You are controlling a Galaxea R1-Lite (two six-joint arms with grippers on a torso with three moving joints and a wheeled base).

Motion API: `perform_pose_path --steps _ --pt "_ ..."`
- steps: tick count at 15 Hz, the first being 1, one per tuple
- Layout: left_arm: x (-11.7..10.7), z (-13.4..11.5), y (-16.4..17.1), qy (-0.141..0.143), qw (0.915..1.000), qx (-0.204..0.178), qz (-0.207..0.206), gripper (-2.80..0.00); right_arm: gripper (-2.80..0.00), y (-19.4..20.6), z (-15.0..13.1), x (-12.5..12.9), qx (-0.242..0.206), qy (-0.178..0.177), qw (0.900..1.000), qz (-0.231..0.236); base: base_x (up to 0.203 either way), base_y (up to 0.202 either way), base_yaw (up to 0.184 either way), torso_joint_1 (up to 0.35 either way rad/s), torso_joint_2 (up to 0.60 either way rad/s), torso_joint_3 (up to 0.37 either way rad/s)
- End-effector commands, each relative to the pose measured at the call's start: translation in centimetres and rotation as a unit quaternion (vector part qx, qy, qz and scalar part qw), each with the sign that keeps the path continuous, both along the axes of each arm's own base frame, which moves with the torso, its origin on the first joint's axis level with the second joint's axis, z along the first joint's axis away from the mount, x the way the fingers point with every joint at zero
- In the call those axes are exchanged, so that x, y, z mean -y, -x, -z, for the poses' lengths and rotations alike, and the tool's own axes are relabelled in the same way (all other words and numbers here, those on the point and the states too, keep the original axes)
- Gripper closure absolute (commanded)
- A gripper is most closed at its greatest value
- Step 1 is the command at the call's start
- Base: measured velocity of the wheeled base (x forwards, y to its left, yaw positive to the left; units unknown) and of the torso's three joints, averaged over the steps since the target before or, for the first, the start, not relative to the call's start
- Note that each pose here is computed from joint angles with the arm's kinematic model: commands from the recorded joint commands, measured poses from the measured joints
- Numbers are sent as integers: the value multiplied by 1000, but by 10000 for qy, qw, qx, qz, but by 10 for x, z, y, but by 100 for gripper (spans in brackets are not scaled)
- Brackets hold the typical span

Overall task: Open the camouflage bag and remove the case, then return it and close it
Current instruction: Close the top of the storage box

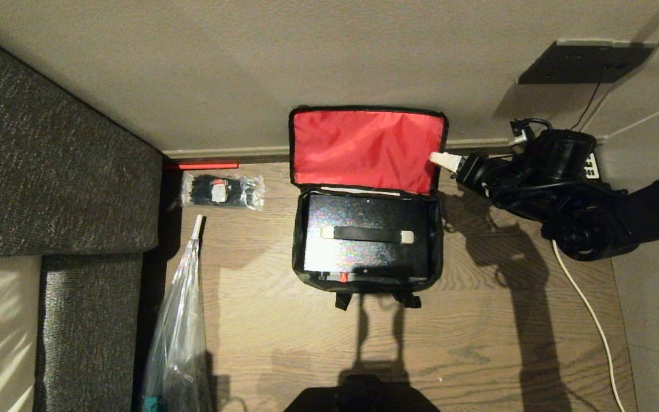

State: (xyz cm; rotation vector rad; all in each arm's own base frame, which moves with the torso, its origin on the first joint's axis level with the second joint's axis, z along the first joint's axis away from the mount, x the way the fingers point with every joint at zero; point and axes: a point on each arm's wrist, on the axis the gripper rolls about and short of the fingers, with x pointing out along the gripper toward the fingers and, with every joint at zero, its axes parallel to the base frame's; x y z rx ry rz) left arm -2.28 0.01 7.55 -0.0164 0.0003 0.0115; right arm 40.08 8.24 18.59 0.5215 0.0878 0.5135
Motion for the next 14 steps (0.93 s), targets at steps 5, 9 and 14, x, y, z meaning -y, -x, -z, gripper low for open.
perform_pose_path --steps 5,9,14 --pt "0 1 0 2 10000 -6 -4 0 -280 -34 13 -7 427 -97 9990 -10 0 0 0 0 0 0" --pt "0 1 0 2 10000 -6 -4 0 -280 -40 10 -6 753 -175 9970 4 0 0 0 0 0 0" --pt "0 1 0 2 10000 -6 -4 0 0 -41 8 -7 826 -157 9965 8 0 0 0 0 0 0"
